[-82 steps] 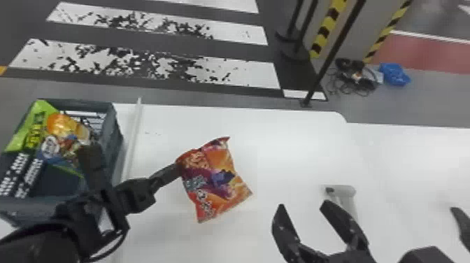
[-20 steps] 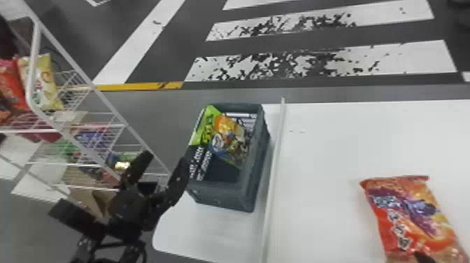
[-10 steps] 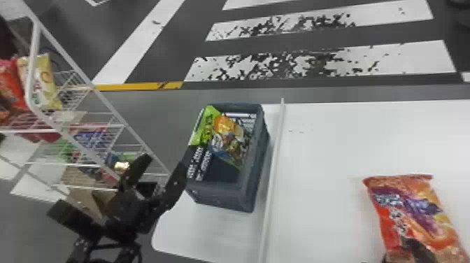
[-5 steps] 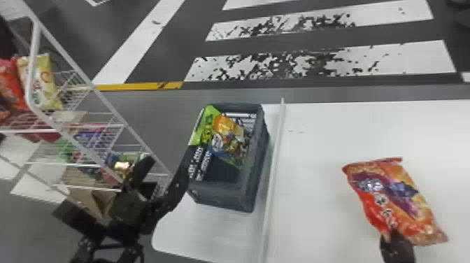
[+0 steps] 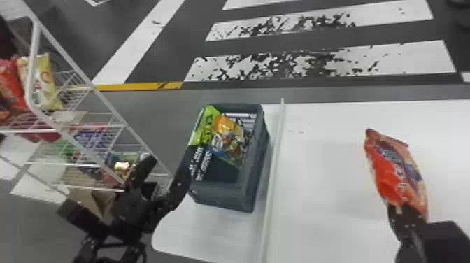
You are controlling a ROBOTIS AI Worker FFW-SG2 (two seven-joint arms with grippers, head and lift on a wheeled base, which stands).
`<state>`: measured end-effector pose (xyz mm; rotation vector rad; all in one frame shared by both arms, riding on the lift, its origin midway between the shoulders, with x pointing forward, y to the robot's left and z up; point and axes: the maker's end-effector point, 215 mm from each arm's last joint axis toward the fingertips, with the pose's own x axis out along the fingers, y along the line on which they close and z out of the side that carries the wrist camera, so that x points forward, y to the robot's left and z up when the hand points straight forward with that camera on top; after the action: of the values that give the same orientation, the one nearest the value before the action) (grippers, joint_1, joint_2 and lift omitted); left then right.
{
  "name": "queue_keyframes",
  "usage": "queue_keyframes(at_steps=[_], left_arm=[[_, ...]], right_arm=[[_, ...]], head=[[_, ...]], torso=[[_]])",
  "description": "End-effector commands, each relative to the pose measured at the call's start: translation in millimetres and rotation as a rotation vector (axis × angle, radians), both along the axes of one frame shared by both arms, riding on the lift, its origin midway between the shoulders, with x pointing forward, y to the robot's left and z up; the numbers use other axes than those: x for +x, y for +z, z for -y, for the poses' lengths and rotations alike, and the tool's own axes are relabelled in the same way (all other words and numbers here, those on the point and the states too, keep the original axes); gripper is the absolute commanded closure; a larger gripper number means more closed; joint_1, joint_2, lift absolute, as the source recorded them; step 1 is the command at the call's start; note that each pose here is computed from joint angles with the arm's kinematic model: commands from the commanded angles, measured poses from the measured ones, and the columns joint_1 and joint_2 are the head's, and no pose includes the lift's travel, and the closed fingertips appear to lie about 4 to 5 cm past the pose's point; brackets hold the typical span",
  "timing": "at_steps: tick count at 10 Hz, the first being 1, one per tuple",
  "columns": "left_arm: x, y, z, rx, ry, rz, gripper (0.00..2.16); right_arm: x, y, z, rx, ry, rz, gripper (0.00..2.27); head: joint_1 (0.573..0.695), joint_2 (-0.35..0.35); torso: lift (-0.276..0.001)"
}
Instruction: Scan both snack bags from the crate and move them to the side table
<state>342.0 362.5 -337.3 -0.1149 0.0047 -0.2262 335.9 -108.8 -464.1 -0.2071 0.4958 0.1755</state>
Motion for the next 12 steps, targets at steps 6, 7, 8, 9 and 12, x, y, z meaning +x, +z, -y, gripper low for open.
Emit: queue_keyframes(at_steps=[6, 7, 8, 9, 12], left_arm=[[0.7, 3, 6, 0.006, -0.019, 0.02, 0.06], [0.2, 3, 7, 0.005, -0.021, 0.024, 0.06], [-0.3, 1, 6, 0.006, -0.019, 0.02, 0.06], [-0.6, 1, 6, 0.008, -0.02, 0.023, 0.06], [-0.4, 1, 9, 0.005, -0.026, 0.024, 0.06]], right_arm=[[0, 23, 44, 0.858, -0.269, -0.241, 2.25], [0, 15, 58, 0.874, -0.331, -0.251, 2.25], [-1, 2, 77, 0.87, -0.398, -0.252, 2.25], [-5, -13, 96, 0.877, -0.461, -0.263, 2.25], [-19, -46, 167, 0.821, -0.642, -0.252, 2.25]], head=[[0.695, 0.35], [0.695, 0.35], [0.695, 0.332], [0.695, 0.304], [0.695, 0.213]], torso=[[-0.029], [-0.029], [-0.029], [-0.029], [-0.029]])
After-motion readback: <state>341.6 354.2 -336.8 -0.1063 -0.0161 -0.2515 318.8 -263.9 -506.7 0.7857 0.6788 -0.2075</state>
